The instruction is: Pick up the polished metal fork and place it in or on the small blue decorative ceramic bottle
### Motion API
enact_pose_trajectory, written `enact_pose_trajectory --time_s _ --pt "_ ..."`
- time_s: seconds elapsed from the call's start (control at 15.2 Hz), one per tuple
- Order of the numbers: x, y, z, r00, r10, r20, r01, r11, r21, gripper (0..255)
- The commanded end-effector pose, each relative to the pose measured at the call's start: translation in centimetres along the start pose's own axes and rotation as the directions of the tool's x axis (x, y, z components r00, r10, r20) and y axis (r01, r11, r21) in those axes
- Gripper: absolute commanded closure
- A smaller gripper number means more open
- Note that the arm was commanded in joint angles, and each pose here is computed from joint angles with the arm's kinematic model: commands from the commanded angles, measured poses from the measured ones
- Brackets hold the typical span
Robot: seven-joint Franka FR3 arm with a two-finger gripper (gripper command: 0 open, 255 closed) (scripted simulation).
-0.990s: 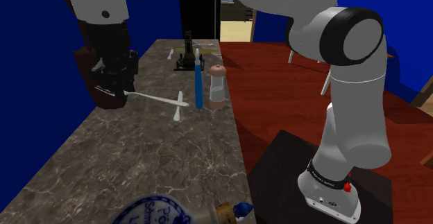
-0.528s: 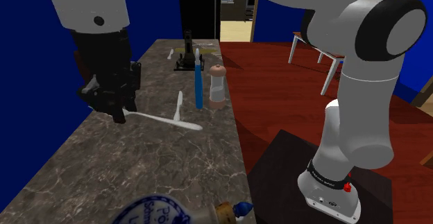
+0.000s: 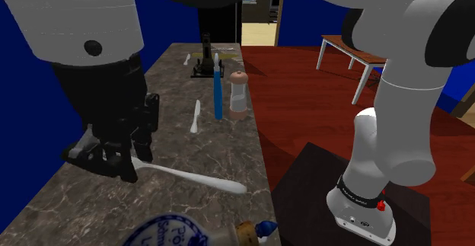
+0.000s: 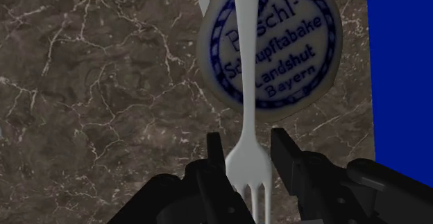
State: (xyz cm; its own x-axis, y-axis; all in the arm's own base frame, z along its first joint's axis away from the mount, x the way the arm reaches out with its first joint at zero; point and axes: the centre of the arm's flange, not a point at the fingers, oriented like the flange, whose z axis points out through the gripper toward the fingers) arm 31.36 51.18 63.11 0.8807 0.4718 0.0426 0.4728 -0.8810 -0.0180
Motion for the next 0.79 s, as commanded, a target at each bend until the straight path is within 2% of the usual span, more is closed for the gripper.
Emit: enact_pose_trajectory --time_s 0.0,0.33,0.73 --pt "-1.6 -2.2 -0.3 1.0 0.002 0.0 -0.002 1.0 0.0 255" --pt "-5.0 -7.1 -0.5 1.0 0.002 0.0 -0.002 1.0 0.0 255" --pt "-5.1 -7.1 2.7 1.0 0.002 0.0 -0.002 1.0 0.0 255"
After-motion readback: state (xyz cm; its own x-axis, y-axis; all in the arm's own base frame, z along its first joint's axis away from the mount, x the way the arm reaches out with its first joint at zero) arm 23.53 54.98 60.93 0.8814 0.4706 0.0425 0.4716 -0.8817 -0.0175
